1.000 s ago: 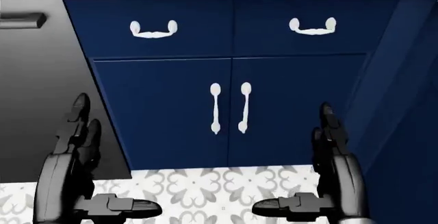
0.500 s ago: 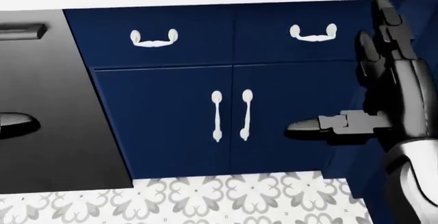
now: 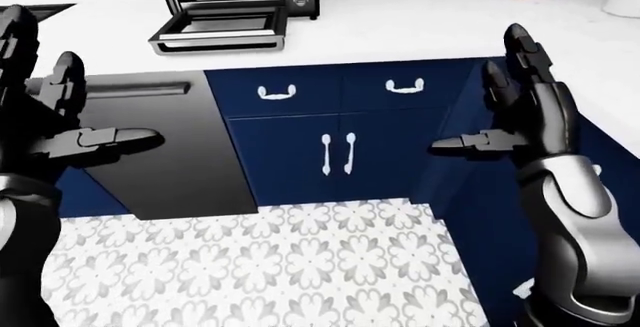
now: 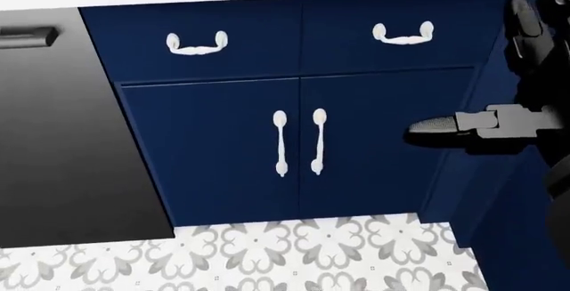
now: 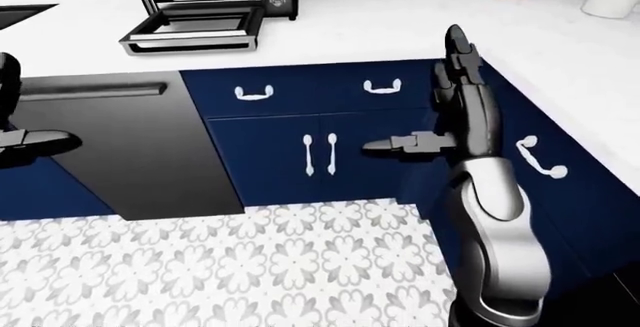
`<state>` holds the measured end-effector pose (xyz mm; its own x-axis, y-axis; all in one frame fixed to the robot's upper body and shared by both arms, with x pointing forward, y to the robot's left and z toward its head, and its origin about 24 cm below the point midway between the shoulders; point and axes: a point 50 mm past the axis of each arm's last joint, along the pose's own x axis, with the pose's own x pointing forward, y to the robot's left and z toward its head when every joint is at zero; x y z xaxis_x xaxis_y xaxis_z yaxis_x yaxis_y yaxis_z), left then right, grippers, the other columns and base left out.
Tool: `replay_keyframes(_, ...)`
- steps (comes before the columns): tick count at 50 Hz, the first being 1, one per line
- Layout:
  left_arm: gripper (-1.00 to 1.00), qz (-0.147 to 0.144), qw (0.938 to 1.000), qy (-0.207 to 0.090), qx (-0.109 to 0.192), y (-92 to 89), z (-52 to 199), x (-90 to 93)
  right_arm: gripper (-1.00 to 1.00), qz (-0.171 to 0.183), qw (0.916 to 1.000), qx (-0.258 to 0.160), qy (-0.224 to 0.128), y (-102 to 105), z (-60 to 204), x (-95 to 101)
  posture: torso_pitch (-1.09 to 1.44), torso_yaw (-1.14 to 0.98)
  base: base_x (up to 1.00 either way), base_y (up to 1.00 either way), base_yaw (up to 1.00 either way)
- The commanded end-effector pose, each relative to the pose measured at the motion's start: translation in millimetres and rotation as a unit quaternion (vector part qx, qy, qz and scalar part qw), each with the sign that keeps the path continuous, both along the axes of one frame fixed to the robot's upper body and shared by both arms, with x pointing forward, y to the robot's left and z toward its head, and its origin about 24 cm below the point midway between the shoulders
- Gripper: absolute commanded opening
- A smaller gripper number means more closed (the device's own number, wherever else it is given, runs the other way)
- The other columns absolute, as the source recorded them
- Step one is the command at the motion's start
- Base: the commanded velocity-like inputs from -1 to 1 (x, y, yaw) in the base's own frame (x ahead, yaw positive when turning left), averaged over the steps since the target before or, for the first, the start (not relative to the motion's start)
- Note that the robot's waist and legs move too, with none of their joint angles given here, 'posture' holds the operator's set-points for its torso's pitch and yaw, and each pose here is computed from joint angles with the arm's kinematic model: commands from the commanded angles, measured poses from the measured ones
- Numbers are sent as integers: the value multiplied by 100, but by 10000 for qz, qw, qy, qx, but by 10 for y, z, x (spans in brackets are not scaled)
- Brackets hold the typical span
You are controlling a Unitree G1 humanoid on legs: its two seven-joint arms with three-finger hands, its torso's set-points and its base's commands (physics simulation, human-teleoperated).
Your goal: Close the toaster oven door.
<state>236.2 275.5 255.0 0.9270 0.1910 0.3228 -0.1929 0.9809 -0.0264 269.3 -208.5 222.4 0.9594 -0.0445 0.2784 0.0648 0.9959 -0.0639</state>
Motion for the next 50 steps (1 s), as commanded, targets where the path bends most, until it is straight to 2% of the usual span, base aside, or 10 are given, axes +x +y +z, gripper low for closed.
replay_keyframes(1,100,51,9990,-430,131,11,172,-59,100,29,9990,-61,-446,18,169,-52,0,0,5,0,0)
replay_keyframes(6,100,110,9990,-430,111,54,177,-61,100,36,9991,-72,-410,18,141,-55,0,0,5,0,0)
replay_keyframes(16,100,39,9989,-442,169,18,172,-81,100,59,9992,-74,-397,24,141,-73,0,0,5,1,0)
replay_keyframes(22,100,17,9988,-444,195,16,164,-88,100,63,9989,-53,-467,32,193,-95,0,0,5,6,0)
replay_keyframes(33,100,48,9988,-464,121,31,211,-118,100,59,9974,-169,-692,47,341,-147,0,0,5,10,0)
replay_keyframes(50,100,43,9988,-483,-29,52,283,-153,100,47,9963,-110,-850,44,479,-179,0,0,5,14,0)
